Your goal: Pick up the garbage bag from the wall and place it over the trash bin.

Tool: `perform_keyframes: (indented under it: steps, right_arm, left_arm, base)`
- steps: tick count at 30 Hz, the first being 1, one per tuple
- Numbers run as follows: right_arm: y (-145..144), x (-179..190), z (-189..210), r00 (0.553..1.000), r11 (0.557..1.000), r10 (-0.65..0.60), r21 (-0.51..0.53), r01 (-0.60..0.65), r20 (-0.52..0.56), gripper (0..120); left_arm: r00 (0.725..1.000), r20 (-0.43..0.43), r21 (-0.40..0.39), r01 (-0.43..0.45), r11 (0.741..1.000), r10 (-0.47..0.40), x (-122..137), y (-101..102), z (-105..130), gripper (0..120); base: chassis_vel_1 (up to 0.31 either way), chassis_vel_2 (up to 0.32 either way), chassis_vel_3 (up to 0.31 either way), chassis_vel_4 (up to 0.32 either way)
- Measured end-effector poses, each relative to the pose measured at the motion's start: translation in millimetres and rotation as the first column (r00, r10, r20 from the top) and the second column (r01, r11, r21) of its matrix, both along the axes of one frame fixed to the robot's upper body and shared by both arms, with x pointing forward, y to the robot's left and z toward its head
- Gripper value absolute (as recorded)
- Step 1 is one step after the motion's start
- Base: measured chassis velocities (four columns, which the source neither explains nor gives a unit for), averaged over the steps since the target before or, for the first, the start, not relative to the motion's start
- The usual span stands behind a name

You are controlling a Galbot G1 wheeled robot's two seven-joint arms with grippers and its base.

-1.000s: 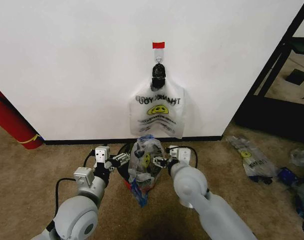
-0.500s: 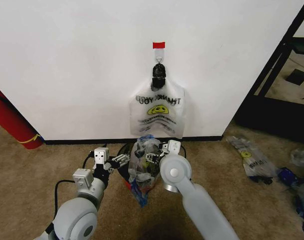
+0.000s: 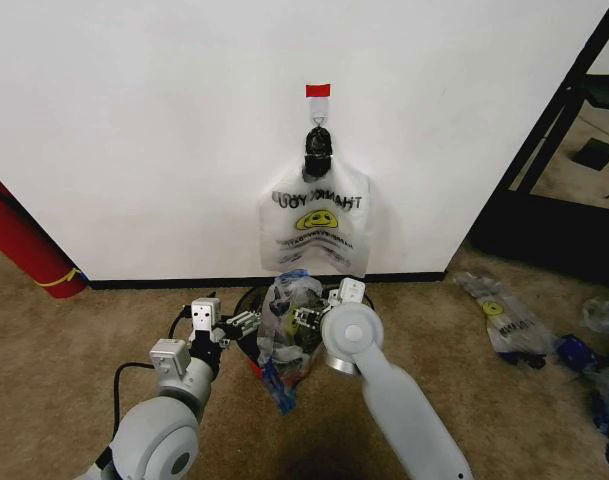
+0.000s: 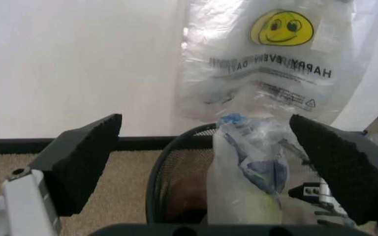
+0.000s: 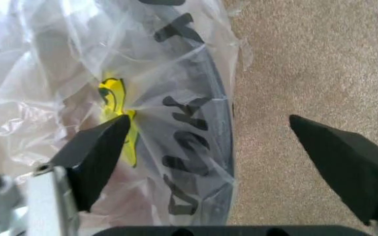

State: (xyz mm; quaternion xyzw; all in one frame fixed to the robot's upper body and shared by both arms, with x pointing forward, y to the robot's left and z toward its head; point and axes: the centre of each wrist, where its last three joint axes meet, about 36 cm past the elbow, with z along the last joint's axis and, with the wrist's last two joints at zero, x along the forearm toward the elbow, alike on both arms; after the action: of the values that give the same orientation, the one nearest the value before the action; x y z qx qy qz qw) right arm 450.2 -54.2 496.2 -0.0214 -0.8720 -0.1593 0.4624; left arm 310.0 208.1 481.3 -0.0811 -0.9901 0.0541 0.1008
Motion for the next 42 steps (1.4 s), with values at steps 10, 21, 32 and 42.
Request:
perform_keyframes:
  steps: [10,21,32,42]
  right_arm:
    - [6.3,5.3,-13.0,0.999,1.0,-0.012,-0.002,0.012,-0.035,56]
    - [19.9,1.3,-12.9,1.0,0.999,-0.006,-0.039,0.005,-0.017,5]
    - [16.9,-6.1,-15.8,0.999,0.998,-0.018,-0.063,0.02,0.031,1]
    - [-15.9,-44.0,-24.0,0.97,0.998,-0.062,0.045,0.053,0.233,1]
  left_arm:
    - [1.0,-0.006,-0.005,0.0,1.0,0.0,0.2,-2.4,-1.3,100]
    - [1.0,-0.015,-0.026,-0.006,1.0,0.006,0.9,-3.9,0.2,100]
    - [0.999,-0.032,-0.029,-0.002,1.0,0.002,-1.7,-5.3,3.0,100]
    - [0.997,-0.069,-0.049,0.043,0.998,-0.046,-2.6,-2.8,31.5,100]
  base:
    - [0.0,0.0,0.0,0.0]
    - [0.0,0.0,0.0,0.0]
    - [0.0,0.0,0.0,0.0]
    - [0.0,0.0,0.0,0.0]
